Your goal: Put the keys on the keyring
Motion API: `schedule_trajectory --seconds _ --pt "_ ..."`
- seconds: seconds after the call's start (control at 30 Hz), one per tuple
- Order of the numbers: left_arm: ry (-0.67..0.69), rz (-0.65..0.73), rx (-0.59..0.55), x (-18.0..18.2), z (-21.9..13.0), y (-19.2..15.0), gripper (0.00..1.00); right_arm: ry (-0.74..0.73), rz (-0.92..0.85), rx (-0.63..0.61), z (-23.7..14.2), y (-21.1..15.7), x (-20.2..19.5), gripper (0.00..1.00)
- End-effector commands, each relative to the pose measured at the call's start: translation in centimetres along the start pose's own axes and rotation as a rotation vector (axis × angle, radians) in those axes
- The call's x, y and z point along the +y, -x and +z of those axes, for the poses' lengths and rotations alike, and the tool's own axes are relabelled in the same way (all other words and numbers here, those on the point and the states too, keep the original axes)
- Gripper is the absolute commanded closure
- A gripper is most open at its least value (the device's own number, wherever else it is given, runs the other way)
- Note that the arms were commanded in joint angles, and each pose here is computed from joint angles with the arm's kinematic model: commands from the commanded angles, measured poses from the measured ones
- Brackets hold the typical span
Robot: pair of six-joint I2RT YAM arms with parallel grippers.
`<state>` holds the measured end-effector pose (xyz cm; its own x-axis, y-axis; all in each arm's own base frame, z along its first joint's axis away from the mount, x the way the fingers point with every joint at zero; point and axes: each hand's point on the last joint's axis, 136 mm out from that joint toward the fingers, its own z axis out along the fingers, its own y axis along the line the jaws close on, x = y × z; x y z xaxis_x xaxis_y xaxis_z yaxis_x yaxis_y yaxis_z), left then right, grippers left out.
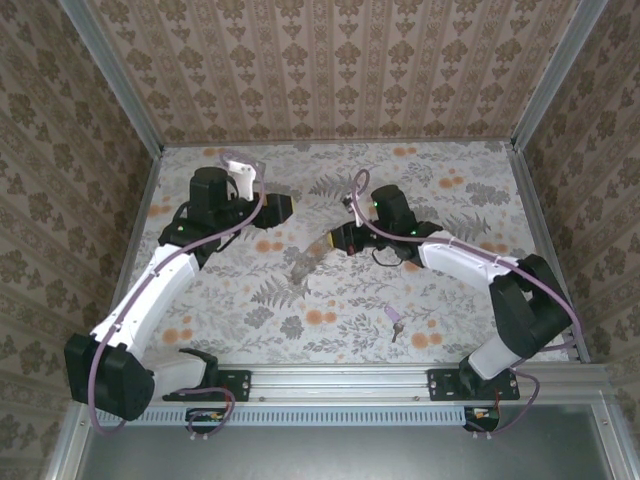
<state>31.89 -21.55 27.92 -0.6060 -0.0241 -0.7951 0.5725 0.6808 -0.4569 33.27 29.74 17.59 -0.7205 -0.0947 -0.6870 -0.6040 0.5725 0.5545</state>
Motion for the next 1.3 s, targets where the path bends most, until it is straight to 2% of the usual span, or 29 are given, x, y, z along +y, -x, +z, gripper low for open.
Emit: schedule_trajectory --seconds 0.0,0.27,0.63,0.83,1.07,1.27 --pt "-0.125 0.073 0.002 -2.7 -0.3 1.2 0.33 0.055 -0.1 -0.064 -2.6 3.5 2.9 1.0" --pt "-0.323 0.144 0.02 -6.0 -0.1 2.5 0.37 0.106 -0.182 -0.158 -6.1 7.7 5.6 1.0" --pt "-0.365 0.149 0.022 -6.1 1.1 4.2 0.38 0.149 -0.205 -0.172 -6.9 8.5 6.6 1.0" --pt "-0.301 0.129 0.022 -4.9 1.2 3.3 0.38 0.143 -0.143 -0.133 -5.2 6.5 4.8 1.0" --pt "-0.166 0.081 -0.017 -2.4 0.7 2.7 0.38 0.151 -0.06 -0.073 -1.2 4.5 1.7 1.0" --pt "-0.082 0.045 -0.036 -0.6 0.0 2.2 0.37 0.199 -0.031 0.0 1.9 2.7 1.3 1.0"
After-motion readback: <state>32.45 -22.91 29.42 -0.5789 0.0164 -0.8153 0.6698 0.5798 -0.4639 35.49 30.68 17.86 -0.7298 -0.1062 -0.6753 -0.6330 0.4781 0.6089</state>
